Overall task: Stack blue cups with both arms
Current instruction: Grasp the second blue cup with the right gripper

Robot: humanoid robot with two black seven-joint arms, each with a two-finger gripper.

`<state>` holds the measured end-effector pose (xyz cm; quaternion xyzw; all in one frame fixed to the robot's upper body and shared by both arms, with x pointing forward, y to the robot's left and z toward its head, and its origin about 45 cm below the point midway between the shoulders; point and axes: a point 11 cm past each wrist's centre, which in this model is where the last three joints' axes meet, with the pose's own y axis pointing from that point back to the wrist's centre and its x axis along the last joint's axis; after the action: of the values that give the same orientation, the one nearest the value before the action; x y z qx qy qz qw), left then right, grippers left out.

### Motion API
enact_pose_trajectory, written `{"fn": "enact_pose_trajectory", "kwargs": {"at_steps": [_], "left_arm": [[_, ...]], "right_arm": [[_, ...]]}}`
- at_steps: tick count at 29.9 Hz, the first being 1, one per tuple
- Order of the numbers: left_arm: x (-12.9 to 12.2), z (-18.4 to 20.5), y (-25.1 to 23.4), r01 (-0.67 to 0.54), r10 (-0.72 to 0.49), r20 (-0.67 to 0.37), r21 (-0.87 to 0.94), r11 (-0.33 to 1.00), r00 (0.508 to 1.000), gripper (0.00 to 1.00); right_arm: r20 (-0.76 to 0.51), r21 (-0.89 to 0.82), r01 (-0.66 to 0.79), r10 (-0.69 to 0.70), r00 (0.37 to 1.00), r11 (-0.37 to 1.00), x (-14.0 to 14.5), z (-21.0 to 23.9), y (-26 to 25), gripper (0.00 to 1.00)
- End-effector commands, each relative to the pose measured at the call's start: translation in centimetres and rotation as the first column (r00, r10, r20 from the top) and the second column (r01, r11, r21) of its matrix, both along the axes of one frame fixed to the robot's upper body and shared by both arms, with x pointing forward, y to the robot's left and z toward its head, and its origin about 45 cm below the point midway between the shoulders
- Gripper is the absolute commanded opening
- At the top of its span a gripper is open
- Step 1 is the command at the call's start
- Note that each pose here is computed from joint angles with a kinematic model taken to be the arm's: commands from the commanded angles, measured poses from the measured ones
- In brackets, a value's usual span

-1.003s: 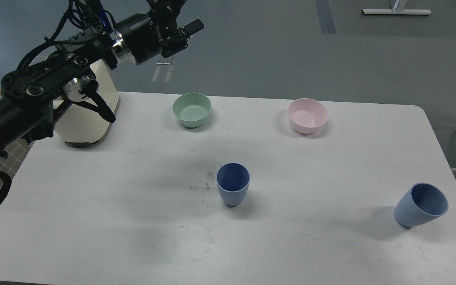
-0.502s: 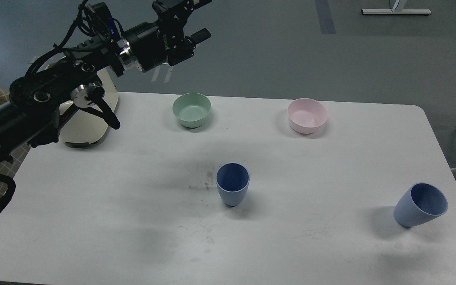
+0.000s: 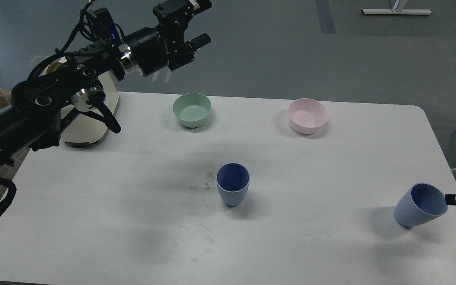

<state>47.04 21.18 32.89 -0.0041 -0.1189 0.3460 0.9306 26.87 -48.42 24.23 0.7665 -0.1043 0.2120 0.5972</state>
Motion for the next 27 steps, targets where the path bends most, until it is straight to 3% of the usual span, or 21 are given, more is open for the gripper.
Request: {"fn": "enact_pose_trajectory", "kwargs": {"at_steps": [1,7,11,13,14,17,21,27], "left_arm": [[-0.1,-0.3,0.1,-0.002,0.002,-0.005,0.0,1.0,1.0,0.97],[-0.1,-0.4,0.2,-0.003,0.003,-0.008,0.001,1.0,1.0,0.97],[-0.1,-0.5,0.3,-0.005,0.005,-0.01,0.0,1.0,1.0,0.97],[-0.1,-0.5,0.3,-0.006,0.006,-0.01,-0.001,1.0,1.0,0.97],[-0.1,-0.5,0.3,-0.006,0.006,-0.01,-0.001,1.0,1.0,0.97],[-0.1,-0.4,0.3,-0.006,0.006,-0.009,-0.002,1.0,1.0,0.97],[-0.2,-0.4,0.1,0.001,-0.002,-0.008,-0.005,1.0,1.0,0.97],[-0.3,-0.4,-0.1,0.004,-0.004,-0.01,-0.009,1.0,1.0,0.97]], "right_arm": [[0.005,-0.001,-0.014,0.014,1.0,1.0,0.4,-1.0,0.3,0.99],[0.003,0.005,-0.036,0.036,0.999,0.999,1.0,-2.3,1.1,0.94],[0.0,0.019,-0.04,0.04,0.999,0.999,1.1,-3.0,1.6,0.84],[-0.004,0.03,-0.03,0.03,1.0,0.999,1.0,-3.2,1.7,0.66],[-0.009,0.032,-0.03,0.03,1.0,0.999,0.9,-3.4,1.7,0.48],[-0.012,0.032,-0.031,0.031,0.999,0.999,0.8,-3.5,1.7,0.13],[-0.013,0.034,-0.033,0.033,0.999,0.999,0.8,-3.5,1.8,0.0],[-0.009,0.036,-0.029,0.029,1.0,0.999,0.8,-3.3,1.7,0.0]]}}
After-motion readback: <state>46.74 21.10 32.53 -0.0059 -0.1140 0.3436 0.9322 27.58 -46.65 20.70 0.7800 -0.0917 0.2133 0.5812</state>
